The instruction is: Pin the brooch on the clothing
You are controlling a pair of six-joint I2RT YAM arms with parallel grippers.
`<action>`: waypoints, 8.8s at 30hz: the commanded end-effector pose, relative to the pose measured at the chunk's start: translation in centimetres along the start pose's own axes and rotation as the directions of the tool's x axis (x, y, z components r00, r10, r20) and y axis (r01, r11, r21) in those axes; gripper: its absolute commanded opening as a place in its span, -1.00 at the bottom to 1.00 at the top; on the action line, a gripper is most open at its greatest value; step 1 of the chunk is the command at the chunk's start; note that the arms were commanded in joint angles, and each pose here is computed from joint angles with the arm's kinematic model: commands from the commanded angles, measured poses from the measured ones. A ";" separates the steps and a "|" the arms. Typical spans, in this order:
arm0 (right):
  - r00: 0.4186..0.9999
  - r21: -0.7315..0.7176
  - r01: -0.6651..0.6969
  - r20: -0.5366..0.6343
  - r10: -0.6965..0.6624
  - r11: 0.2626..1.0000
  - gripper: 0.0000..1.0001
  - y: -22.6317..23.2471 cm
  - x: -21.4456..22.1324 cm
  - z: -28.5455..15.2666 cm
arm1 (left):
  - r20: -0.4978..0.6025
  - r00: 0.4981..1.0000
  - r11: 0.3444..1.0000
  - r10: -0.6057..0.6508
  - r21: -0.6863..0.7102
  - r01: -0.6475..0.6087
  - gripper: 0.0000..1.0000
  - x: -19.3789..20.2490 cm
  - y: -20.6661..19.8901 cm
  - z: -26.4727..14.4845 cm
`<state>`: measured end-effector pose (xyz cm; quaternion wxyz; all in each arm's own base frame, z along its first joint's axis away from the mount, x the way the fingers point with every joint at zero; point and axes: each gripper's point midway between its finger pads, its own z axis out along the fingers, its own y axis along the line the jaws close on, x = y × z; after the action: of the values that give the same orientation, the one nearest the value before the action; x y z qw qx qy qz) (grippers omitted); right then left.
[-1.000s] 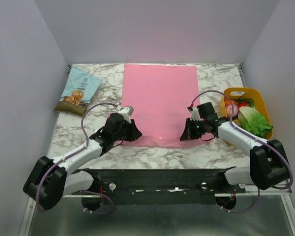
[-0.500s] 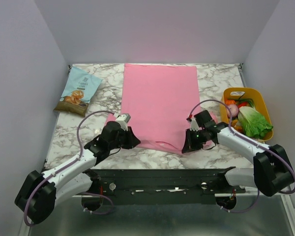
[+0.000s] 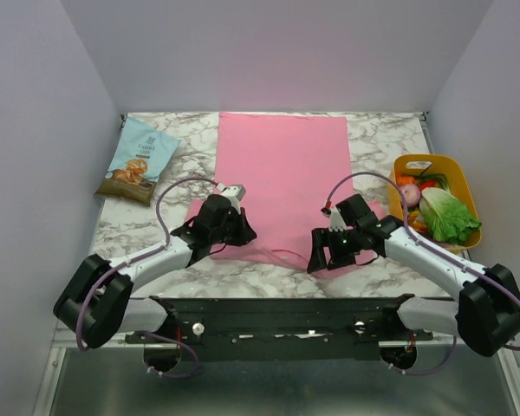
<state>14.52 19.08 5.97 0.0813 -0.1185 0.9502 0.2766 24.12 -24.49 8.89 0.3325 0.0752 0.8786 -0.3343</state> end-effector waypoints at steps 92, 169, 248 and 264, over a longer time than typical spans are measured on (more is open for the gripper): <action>0.980 0.097 0.177 0.070 -0.184 0.979 -0.84 2.1 -6.9 4.0 | 0.302 0.899 0.466 -0.318 -0.776 0.426 0.47 -0.6 20.8 -13.6; 0.950 0.276 0.099 0.260 -0.174 0.956 -0.79 -0.1 -9.5 -0.5 | 0.007 0.964 0.717 -0.264 -0.667 0.201 -1.00 3.9 11.9 -0.4; 0.951 0.263 0.130 0.241 -0.196 0.956 -0.79 0.2 -9.6 0.0 | -0.175 0.903 0.704 -0.391 -0.689 0.171 -0.29 9.0 12.0 -6.0; 0.946 0.245 0.142 0.251 -0.204 0.959 -0.78 0.7 -9.9 -0.1 | -0.234 0.898 0.752 -0.372 -0.643 0.144 -0.31 9.8 10.3 -6.4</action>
<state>23.47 21.02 8.23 0.2416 -0.1452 0.9452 0.1648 19.26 -13.52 1.86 0.1783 -0.1258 0.9735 -0.0688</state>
